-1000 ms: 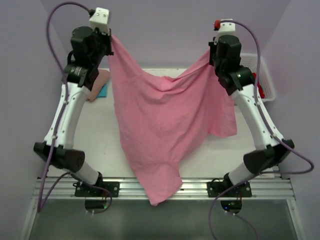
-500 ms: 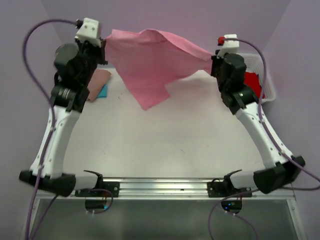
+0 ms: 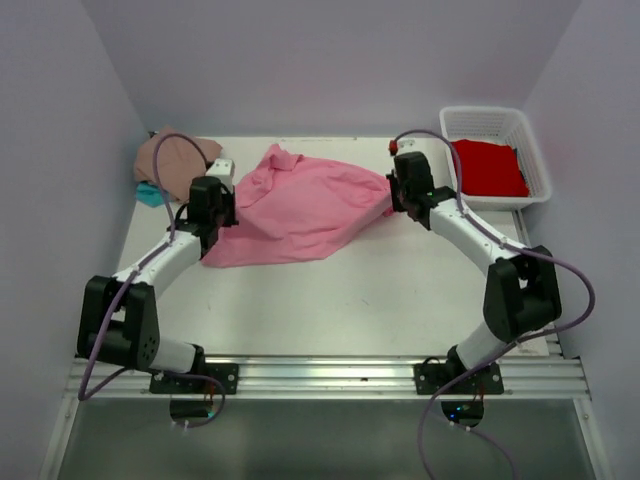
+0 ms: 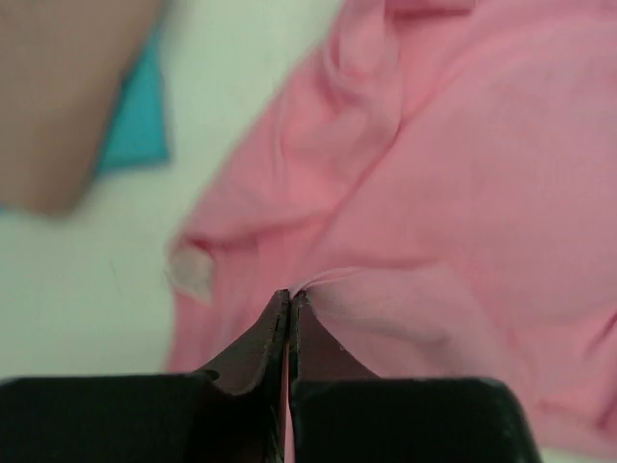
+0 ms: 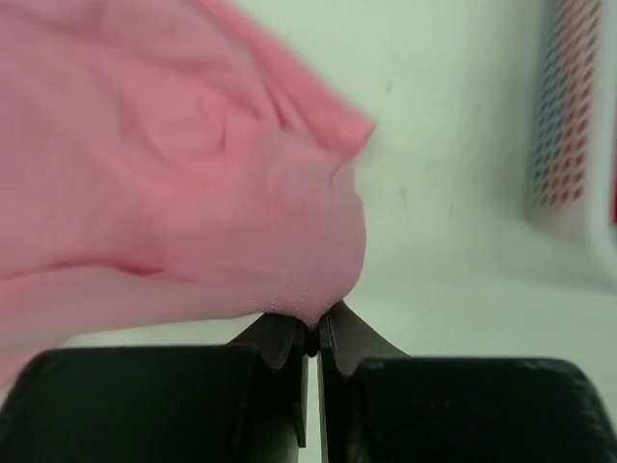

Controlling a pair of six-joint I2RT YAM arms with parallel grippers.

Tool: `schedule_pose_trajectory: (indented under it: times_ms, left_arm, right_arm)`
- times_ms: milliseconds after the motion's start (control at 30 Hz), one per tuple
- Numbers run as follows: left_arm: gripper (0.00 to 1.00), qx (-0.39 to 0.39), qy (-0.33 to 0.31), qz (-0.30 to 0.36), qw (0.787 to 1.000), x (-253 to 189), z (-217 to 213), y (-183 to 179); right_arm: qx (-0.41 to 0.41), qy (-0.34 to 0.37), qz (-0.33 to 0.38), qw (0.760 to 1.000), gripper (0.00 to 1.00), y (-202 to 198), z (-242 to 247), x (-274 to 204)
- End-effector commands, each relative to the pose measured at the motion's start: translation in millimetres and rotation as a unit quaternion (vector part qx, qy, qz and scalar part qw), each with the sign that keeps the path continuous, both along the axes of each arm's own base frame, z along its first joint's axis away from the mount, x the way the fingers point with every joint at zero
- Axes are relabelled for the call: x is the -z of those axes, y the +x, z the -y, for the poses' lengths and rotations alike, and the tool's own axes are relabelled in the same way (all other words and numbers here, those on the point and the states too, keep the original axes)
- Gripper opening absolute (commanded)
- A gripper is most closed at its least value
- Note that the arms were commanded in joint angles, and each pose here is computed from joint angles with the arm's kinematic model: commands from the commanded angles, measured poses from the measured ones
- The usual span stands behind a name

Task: Fold and stack the t-shirts
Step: Flatten out the tshirt

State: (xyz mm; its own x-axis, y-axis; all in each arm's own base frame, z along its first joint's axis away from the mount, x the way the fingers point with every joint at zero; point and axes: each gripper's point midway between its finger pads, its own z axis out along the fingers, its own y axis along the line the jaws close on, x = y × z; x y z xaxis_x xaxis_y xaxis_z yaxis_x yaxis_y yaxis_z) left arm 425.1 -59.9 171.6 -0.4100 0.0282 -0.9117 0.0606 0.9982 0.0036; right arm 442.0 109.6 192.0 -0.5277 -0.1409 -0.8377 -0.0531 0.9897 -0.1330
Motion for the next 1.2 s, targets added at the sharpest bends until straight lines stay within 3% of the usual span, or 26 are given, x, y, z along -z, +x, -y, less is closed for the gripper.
schedule_pose_trajectory:
  times_ms: [0, 100, 333, 567, 767, 1100, 1133, 1167]
  left_arm:
    - [0.00, -0.012, -0.093, 0.036, 0.995, -28, 10, -16]
    - [0.00, -0.014, -0.096, 0.020, 0.995, -23, 16, -38]
    - [0.00, -0.008, -0.129, 0.031, 0.991, -65, 16, -97]
    - [0.00, -0.005, -0.167, -0.042, 0.985, -58, 18, -158]
    - [0.00, 0.009, -0.209, -0.107, 0.972, -45, 26, -206]
    - [0.00, -0.012, -0.267, -0.141, 0.953, -91, 23, -269]
    - [0.02, -0.005, -0.283, -0.154, 0.947, -93, 27, -278]
    - [0.10, -0.004, -0.292, -0.157, 0.943, -96, 29, -281]
  right_arm:
    - [-0.004, 0.044, -0.042, 0.998, 0.00, -34, -8, 23]
    - [-0.013, 0.035, -0.049, 0.998, 0.00, -60, -12, 29]
    - [-0.017, 0.013, -0.068, 0.997, 0.00, -112, -1, 27]
    - [0.017, 0.002, -0.102, 0.995, 0.00, -154, 24, 20]
    - [0.063, -0.002, -0.154, 0.986, 0.00, -183, 40, 17]
    - [0.059, 0.058, -0.289, 0.954, 0.01, -253, 30, 13]
    - [0.053, 0.057, -0.298, 0.951, 0.27, -258, 30, 11]
    - [0.052, 0.057, -0.304, 0.949, 0.40, -262, 30, 10]
